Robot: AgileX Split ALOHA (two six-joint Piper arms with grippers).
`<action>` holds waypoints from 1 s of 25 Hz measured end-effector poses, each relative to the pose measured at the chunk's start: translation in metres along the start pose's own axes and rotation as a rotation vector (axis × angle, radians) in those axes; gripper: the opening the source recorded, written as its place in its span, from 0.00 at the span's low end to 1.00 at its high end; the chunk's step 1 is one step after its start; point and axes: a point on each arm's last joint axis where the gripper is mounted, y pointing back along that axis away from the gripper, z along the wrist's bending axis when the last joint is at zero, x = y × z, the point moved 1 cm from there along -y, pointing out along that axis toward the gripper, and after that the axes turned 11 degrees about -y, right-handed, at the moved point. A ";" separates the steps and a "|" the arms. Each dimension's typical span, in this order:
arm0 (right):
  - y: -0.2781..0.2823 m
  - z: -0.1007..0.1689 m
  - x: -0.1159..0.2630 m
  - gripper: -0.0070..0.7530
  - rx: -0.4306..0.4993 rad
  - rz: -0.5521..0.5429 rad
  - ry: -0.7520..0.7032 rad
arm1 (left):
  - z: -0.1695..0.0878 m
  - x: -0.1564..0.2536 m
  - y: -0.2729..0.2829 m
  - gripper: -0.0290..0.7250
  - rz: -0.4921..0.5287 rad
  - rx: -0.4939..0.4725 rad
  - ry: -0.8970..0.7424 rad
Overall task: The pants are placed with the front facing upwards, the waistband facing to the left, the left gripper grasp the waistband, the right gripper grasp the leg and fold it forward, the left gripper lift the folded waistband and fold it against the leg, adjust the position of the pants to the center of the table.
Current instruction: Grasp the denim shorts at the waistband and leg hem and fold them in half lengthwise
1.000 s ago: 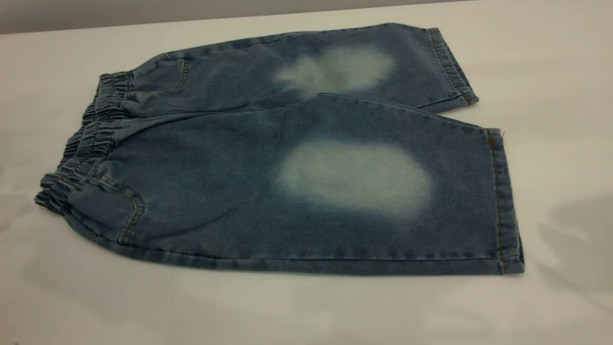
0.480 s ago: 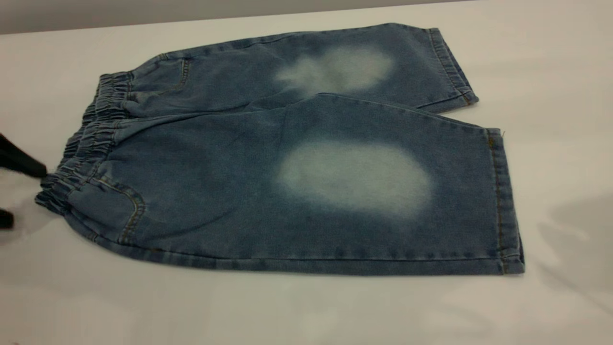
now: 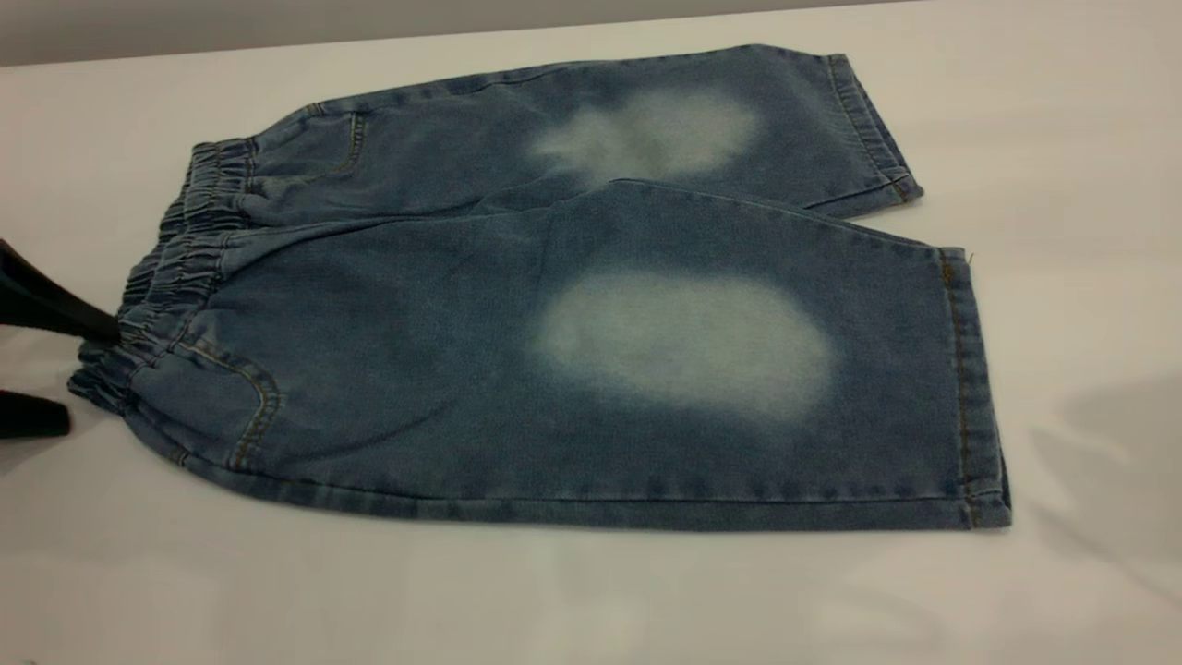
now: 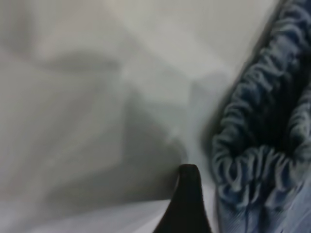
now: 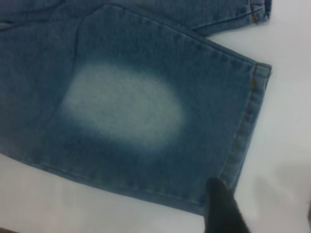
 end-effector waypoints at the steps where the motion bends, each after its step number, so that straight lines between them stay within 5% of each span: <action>1: 0.000 0.000 0.000 0.42 -0.001 0.000 -0.001 | 0.000 -0.001 -0.001 0.80 -0.004 0.010 0.013; 10: 0.000 0.001 0.000 0.42 -0.011 -0.001 -0.014 | -0.011 0.001 -0.030 0.73 0.011 0.062 -0.036; 13: 0.000 0.002 0.000 0.42 -0.016 0.001 -0.020 | -0.012 0.002 -0.035 0.62 0.017 0.023 -0.054; 19: -0.002 0.004 0.004 0.42 -0.052 0.034 -0.086 | -0.007 0.002 -0.035 0.17 0.016 -0.027 -0.064; 25: -0.037 -0.011 0.029 0.42 -0.018 0.220 -0.240 | -0.014 -0.003 -0.027 0.17 -0.009 -0.035 -0.098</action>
